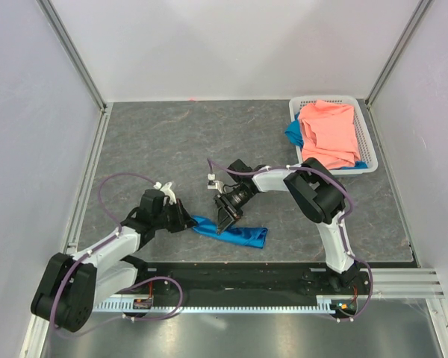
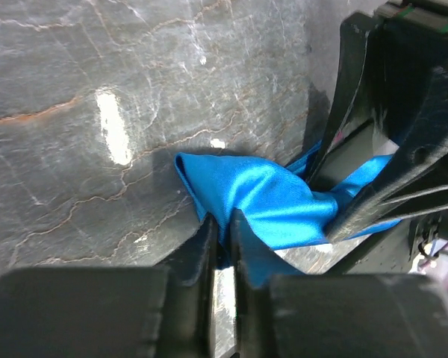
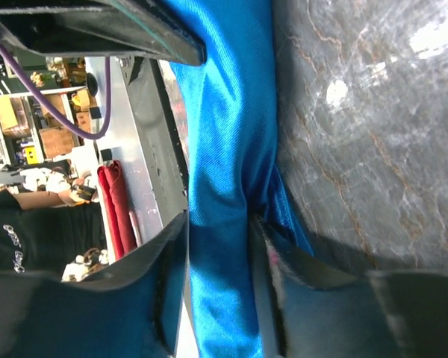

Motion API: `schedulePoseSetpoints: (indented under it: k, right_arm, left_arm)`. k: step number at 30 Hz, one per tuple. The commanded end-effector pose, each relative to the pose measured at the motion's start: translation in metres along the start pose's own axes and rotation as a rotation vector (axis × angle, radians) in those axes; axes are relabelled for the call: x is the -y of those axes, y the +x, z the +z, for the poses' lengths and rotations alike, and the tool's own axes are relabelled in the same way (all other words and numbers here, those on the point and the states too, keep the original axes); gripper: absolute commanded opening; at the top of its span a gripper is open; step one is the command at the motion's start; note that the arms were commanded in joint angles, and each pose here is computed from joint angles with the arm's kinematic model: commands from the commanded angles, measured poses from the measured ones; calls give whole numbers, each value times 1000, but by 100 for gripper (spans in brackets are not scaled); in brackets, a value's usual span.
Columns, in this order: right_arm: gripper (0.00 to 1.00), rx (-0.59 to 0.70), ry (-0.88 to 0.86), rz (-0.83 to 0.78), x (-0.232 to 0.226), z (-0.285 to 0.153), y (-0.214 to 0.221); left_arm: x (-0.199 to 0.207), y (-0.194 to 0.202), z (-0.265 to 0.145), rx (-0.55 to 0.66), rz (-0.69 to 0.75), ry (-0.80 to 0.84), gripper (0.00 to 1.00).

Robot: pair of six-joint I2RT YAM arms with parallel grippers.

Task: Fold the napkin, place the utensils inside, and roll it up
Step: Roll the napkin with the utensil

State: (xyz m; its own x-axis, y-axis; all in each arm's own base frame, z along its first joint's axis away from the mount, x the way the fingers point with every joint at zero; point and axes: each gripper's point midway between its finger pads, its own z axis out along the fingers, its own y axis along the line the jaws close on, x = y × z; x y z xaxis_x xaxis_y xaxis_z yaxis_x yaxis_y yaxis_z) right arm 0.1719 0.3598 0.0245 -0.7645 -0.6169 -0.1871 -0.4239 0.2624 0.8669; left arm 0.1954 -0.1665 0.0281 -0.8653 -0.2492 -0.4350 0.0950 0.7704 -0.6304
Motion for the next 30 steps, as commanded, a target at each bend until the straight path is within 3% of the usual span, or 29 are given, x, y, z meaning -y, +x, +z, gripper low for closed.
schedulePoseSetpoints:
  k: [1,2,5,11,13,20,30]
  right_arm:
    - [54,34,143,-81,5,-15,-13]
    - [61,46,191,-98,7,-19,-17]
    - [71,82,283,-174,-5,-34,-26]
    - [79,208,663,-455,-16,-53,-33]
    - [80,243,806,-501,-1,-58,-28]
    - [86,281,973,-701,-18,-33,-14]
    - [87,193,1115,-741,7,-36,-13]
  left_arm:
    - [12,-16,0,28,19,24,4]
    - [11,-15,0,21,15,15,2]
    - [11,-15,-2,-13,-2,-16,2]
    - [14,-8,-1,-140,-57,-50,2]
    - [17,-8,0,-176,-69,-41,2]
    - [20,-8,5,-238,-78,-32,2]
    - [21,-10,4,-237,-67,-31,2]
